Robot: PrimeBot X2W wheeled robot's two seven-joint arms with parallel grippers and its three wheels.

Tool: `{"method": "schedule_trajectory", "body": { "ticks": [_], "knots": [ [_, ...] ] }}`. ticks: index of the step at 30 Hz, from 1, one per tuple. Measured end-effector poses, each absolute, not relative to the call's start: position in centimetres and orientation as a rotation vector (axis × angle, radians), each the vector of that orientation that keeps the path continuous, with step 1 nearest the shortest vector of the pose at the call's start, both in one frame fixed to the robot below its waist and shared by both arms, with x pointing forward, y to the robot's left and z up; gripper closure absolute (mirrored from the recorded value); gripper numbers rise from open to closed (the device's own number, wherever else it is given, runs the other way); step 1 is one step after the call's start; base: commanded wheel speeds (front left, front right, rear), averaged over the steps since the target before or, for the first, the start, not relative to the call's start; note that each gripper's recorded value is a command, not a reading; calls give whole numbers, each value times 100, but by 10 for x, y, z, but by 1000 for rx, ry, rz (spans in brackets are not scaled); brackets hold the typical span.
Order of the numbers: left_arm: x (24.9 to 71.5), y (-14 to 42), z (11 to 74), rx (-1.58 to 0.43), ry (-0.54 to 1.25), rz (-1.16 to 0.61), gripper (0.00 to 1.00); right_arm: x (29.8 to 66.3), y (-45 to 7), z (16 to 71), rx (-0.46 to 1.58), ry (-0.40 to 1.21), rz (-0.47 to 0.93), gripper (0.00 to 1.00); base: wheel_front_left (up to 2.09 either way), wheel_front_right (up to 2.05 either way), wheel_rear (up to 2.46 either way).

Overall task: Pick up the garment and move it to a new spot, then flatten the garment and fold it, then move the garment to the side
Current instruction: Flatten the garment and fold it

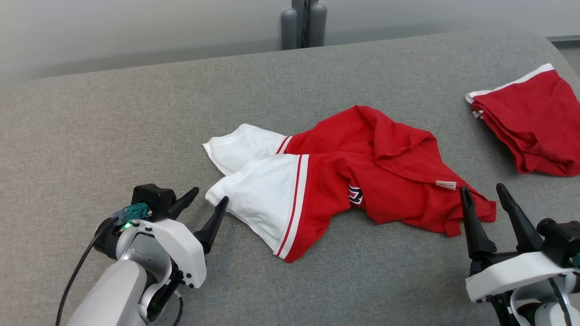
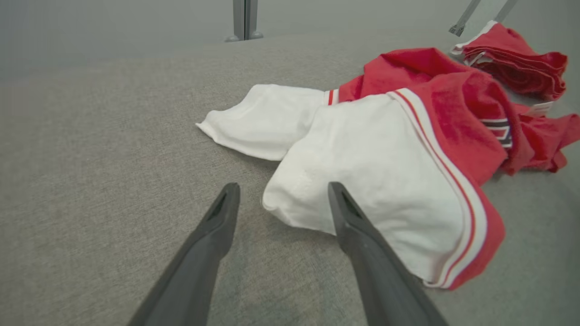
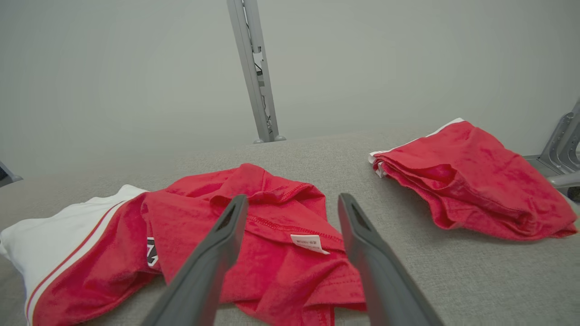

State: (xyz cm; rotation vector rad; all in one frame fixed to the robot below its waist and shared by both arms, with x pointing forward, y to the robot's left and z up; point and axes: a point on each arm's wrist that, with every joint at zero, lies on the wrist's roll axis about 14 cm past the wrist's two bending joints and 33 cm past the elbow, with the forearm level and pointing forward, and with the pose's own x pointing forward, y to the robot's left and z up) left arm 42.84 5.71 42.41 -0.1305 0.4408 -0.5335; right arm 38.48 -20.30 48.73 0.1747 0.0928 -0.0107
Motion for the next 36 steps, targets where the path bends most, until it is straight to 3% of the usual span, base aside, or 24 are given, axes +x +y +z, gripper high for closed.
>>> {"method": "schedule_trajectory", "body": {
  "ticks": [6,7,27,28,29,36],
  "knots": [
    [434,54,395,-132,542,-547,0,386,-213,480,176,101,-42,0,0,0,0],
    [436,52,396,-145,536,-552,100,386,-214,479,176,104,-45,0,0,0,0],
    [447,67,422,-155,401,-555,100,393,-211,477,182,99,-37,0,0,0,0],
    [449,69,428,-158,375,-541,83,393,-211,478,182,94,-37,0,0,0,0],
    [452,72,435,-166,345,-523,0,393,-210,480,182,89,-35,0,0,0,0],
    [455,104,480,-246,124,-331,0,389,-206,490,177,63,-21,0,0,0,0]
  ]
}}
